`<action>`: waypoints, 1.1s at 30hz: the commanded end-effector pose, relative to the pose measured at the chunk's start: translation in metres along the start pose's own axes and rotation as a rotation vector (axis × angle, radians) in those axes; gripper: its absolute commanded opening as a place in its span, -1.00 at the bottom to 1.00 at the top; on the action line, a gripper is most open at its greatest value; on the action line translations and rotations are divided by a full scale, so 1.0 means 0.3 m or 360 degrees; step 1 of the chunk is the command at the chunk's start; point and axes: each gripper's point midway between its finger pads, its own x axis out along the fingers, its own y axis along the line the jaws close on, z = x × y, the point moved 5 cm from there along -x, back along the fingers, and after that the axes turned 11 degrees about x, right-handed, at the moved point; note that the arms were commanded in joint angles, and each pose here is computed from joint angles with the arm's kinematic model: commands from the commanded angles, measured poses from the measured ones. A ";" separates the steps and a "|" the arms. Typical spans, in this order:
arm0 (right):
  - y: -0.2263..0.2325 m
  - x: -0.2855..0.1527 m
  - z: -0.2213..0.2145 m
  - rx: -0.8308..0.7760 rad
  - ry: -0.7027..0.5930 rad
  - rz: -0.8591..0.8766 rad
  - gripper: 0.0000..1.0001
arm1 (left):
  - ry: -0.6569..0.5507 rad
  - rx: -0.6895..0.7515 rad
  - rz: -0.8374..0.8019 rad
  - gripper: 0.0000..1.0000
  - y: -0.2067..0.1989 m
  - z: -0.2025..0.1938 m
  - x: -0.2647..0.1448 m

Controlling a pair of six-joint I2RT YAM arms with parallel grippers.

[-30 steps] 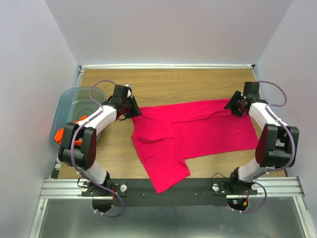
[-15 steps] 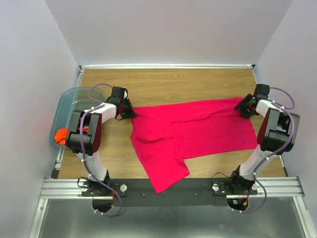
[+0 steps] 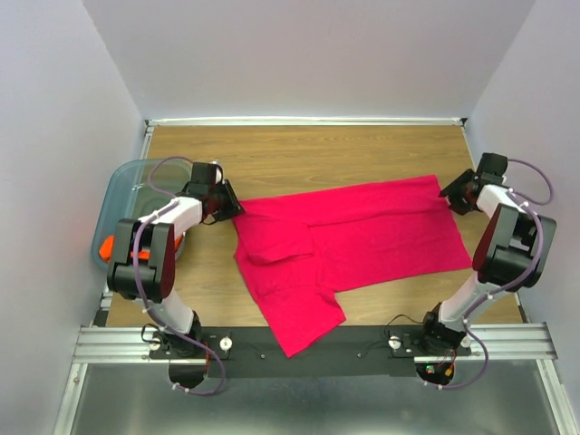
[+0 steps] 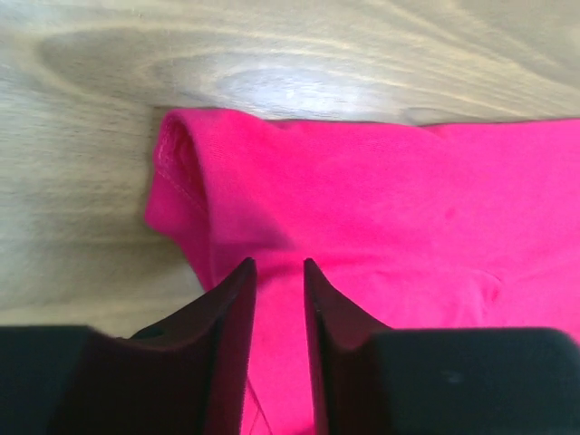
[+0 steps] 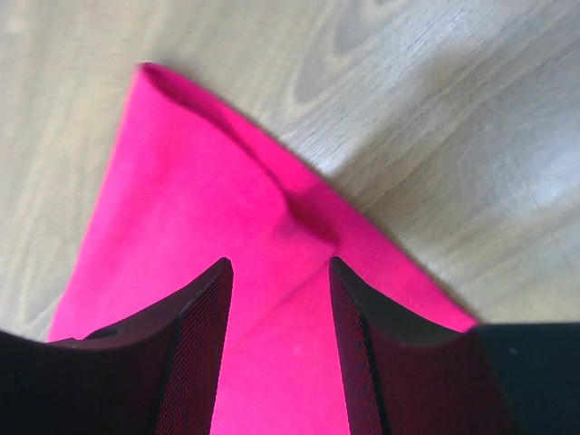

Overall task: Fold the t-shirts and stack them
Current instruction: Fold the tshirt

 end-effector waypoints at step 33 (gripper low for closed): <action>-0.031 0.040 -0.003 -0.0009 0.0024 -0.0049 -0.24 | -0.0101 0.0010 0.0011 -0.01 0.018 -0.039 -0.060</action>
